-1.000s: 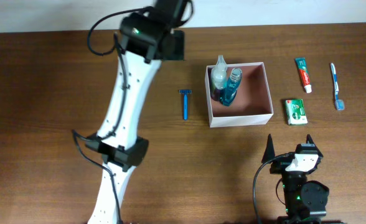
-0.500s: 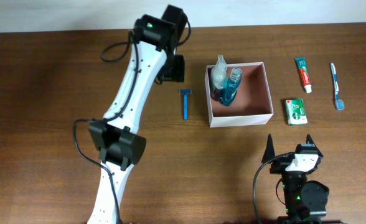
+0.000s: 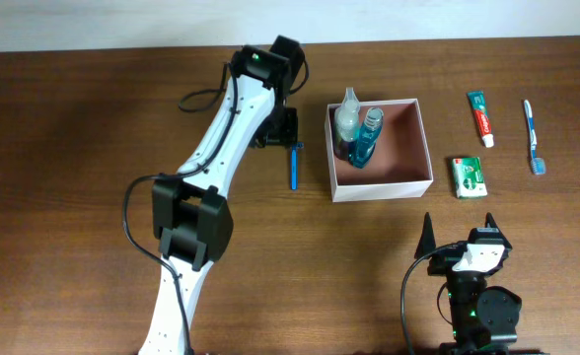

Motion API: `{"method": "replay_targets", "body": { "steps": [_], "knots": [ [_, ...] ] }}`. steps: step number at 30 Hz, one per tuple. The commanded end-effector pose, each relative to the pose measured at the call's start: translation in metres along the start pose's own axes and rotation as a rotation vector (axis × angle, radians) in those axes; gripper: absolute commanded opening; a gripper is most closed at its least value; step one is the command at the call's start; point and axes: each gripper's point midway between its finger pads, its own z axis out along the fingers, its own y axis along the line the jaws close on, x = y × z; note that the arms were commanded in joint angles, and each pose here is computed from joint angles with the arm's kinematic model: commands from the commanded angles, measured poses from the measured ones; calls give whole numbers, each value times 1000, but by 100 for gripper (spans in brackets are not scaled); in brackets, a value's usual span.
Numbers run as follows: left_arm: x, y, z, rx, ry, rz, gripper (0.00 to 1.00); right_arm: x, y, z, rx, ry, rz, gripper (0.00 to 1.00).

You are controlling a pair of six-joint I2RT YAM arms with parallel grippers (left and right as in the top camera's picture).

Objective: Pack container
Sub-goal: 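Move the left gripper over the blue razor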

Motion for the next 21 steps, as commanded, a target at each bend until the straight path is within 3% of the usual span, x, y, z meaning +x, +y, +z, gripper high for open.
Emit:
{"method": "replay_targets", "body": {
  "steps": [1,10,21],
  "knots": [
    [5,-8,17,38,32,68,65,2,-1,0,12,4,0,99],
    [-4,-14,32,63,-4,95,65,2,-1,0,11,4,0,99],
    [-10,-19,32,54,-35,15,65,2,-1,0,12,4,0,99]
  ]
}}
